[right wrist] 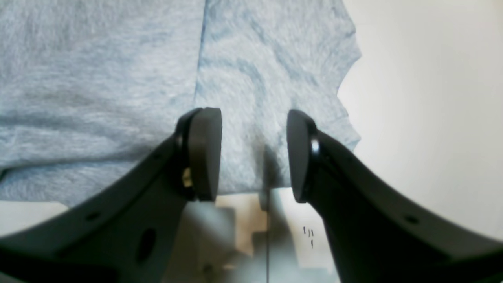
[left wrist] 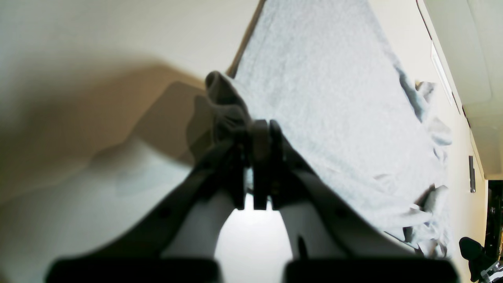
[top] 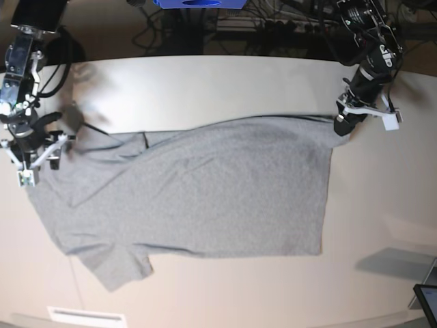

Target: Fold the T-shirt properly

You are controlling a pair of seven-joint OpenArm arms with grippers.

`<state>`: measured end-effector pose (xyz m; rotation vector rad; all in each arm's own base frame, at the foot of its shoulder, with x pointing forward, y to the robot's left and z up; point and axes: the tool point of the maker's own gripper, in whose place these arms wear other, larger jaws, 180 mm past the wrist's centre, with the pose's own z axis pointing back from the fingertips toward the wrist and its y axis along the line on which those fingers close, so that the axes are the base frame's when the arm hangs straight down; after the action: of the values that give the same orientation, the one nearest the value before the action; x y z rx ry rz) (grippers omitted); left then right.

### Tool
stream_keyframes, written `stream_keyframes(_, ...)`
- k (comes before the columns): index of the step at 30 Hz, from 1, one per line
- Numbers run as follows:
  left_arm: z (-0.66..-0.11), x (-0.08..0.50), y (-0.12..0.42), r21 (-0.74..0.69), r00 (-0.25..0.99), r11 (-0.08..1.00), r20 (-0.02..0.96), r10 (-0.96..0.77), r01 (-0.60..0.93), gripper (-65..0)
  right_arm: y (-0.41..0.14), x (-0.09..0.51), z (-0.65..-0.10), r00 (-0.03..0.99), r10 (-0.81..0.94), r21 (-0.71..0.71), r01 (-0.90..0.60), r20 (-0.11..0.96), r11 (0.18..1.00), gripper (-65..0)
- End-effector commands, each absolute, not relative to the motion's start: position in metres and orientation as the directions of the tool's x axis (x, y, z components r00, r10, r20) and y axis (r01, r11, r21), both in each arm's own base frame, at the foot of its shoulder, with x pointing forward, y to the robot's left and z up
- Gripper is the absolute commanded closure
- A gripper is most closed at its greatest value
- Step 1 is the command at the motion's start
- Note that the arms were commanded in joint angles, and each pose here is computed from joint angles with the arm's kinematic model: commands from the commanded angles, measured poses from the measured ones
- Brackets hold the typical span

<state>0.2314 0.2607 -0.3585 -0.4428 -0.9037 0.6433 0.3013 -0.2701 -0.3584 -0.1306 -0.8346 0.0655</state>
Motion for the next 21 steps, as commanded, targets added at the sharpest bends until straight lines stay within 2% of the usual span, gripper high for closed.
stream_keyframes(1, -0.3505, 0.2333, 0.2619, -0.607, 0.438, 0.734, 0.595, 0.673, -0.304, -5.9, -0.2732, 0.3108, -0.3434, 0.630, 0.126, -0.157, -0.007, 0.767, 0.988, -26.4)
stream_keyframes(3, -0.3519, 0.2322, 0.2601, -0.612, 0.436, 0.728, 0.589, 0.680, -0.309, -12.9, -0.2732, 0.3108, -0.3434, 0.630, 0.126, -0.157, -0.007, 0.767, 0.988, -26.4)
stream_keyframes(5, -0.3525, 0.2316, 0.2597, -0.613, 0.436, 0.727, 0.588, 0.681, -0.310, -15.8, -0.2732, 0.3108, -0.3434, 0.630, 0.126, -0.157, -0.007, 0.767, 0.988, -26.4)
stream_keyframes(13, -0.3520, 0.2326, 0.2594, -0.615, 0.434, 0.726, 0.588, 0.682, -0.308, -15.8, -0.2732, 0.3108, -0.3434, 0.630, 0.126, -0.157, -0.007, 0.767, 0.988, -26.4)
stream_keyframes(16, -0.3516, 0.2331, 0.2594, -0.615, 0.433, 0.726, 0.589, 0.682, -0.307, -12.6, -0.2732, 0.3108, -0.3434, 0.630, 0.126, -0.157, -0.007, 0.767, 0.988, -26.4)
stream_keyframes(19, -0.3513, 0.2337, 0.2594, -0.616, 0.432, 0.726, 0.589, 0.682, -0.306, 0.0, -0.2732, 0.3113, -0.3429, 0.628, 0.126, -0.157, -0.007, 0.768, 0.988, -26.4)
stream_keyframes(21, -0.3513, 0.2337, 0.2594, -0.616, 0.432, 0.726, 0.589, 0.682, -0.306, 0.0, -0.2732, 0.3113, -0.3429, 0.628, 0.126, -0.157, -0.007, 0.768, 0.988, -26.4)
